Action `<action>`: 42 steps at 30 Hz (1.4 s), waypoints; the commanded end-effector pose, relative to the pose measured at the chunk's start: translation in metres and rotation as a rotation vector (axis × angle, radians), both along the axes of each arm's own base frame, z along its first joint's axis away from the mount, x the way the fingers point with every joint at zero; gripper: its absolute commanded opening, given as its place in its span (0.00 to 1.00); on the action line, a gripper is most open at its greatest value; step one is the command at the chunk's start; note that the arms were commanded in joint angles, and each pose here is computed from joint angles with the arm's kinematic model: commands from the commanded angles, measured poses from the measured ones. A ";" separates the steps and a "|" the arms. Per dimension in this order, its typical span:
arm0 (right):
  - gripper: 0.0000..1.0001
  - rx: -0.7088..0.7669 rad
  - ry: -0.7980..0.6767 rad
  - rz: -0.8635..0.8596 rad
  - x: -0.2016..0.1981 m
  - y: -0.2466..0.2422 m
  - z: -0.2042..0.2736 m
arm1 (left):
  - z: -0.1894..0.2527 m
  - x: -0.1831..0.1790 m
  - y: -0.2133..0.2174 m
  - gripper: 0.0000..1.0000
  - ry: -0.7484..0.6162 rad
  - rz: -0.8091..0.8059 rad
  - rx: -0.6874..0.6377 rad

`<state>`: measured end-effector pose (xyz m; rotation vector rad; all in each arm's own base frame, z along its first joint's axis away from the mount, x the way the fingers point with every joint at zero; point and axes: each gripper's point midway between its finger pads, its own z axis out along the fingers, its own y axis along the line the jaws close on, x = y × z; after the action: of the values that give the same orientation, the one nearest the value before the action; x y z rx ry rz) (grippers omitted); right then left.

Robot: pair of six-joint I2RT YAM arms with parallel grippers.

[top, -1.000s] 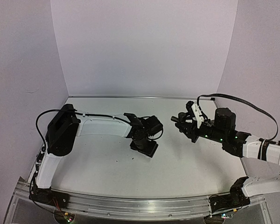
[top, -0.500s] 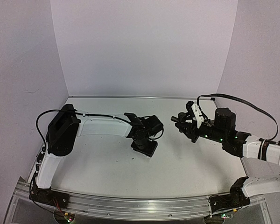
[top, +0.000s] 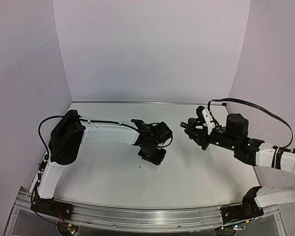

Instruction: Install the water faucets

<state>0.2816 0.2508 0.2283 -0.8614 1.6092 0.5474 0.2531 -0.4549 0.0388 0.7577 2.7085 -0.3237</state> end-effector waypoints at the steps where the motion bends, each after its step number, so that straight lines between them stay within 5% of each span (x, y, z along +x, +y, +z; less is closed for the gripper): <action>1: 0.00 0.097 -0.128 -0.045 0.008 -0.004 0.041 | 0.062 0.012 0.007 0.04 -0.048 0.023 -0.103; 15: 0.00 0.100 -0.071 -0.067 0.031 0.009 0.042 | 0.190 0.017 0.087 0.00 -0.079 0.031 -0.498; 22: 0.00 0.071 0.016 0.071 0.033 0.041 0.060 | 0.264 0.010 0.123 0.00 -0.083 -0.037 -0.805; 29: 0.00 0.017 -0.121 0.219 0.016 0.082 0.091 | 0.322 -0.003 0.144 0.00 0.035 -0.142 -1.146; 42: 0.00 -0.105 -0.438 0.466 -0.036 0.162 0.130 | 0.329 -0.018 0.141 0.00 0.380 -0.064 -1.318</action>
<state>0.2538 0.4032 0.2978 -1.3536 1.2987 0.6301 0.2479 -0.3153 0.3501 0.3939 2.0689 -1.8924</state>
